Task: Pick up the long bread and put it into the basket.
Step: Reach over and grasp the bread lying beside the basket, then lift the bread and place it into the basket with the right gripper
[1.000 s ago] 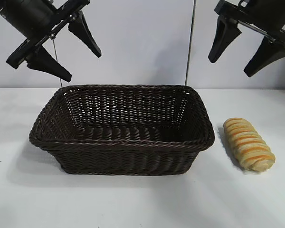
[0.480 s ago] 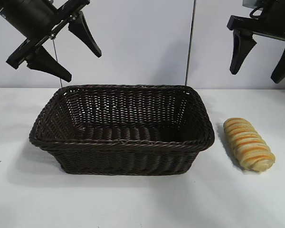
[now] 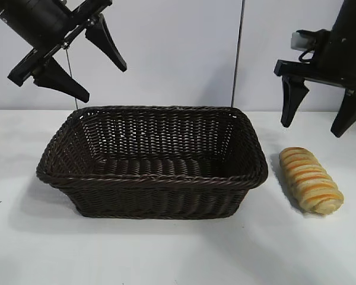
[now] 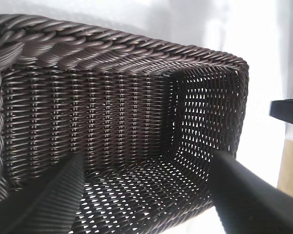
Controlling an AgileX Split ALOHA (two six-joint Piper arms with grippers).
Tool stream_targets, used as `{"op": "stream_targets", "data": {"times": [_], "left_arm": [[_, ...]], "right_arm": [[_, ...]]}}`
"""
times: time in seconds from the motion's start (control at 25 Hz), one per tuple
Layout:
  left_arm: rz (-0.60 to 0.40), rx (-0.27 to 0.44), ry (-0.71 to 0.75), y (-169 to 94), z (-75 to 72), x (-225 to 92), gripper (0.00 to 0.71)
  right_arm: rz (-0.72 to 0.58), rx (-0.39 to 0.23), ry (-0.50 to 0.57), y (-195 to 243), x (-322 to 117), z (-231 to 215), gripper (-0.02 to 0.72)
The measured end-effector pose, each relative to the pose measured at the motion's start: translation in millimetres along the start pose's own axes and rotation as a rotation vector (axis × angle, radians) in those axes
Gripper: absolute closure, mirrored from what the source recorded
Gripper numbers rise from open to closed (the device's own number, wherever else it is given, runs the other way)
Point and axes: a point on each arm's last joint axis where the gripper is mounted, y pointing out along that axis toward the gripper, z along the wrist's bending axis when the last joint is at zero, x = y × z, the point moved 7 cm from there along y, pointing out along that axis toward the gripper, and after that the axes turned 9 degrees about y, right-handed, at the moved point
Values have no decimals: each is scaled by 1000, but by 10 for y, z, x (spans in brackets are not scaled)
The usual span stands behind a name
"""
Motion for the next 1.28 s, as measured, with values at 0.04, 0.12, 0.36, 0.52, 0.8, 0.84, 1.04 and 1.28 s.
{"op": "stream_targets", "data": {"times": [0.04, 0.12, 0.36, 0.52, 0.8, 0.84, 1.04, 1.28], "left_arm": [[0, 0, 0, 0, 0, 0, 187], [0, 0, 0, 0, 0, 0, 187], [0, 0, 0, 0, 0, 0, 187], [0, 0, 0, 0, 0, 0, 187], [0, 0, 0, 0, 0, 0, 187], [0, 0, 0, 0, 0, 0, 187], [1, 0, 0, 0, 0, -1, 187], [4, -1, 0, 0, -1, -6, 187]], "right_arm": [[12, -7, 1, 67, 6, -15, 113], [27, -27, 6, 176, 19, -55, 113], [34, -55, 13, 279, 40, -107, 124], [32, -54, 13, 279, 43, -106, 282], [34, -54, 12, 262, 46, -102, 536], [34, -55, 11, 246, 52, -99, 536], [-11, -27, 8, 41, 157, -15, 536], [-144, 52, -2, -539, 234, 164, 537]]}}
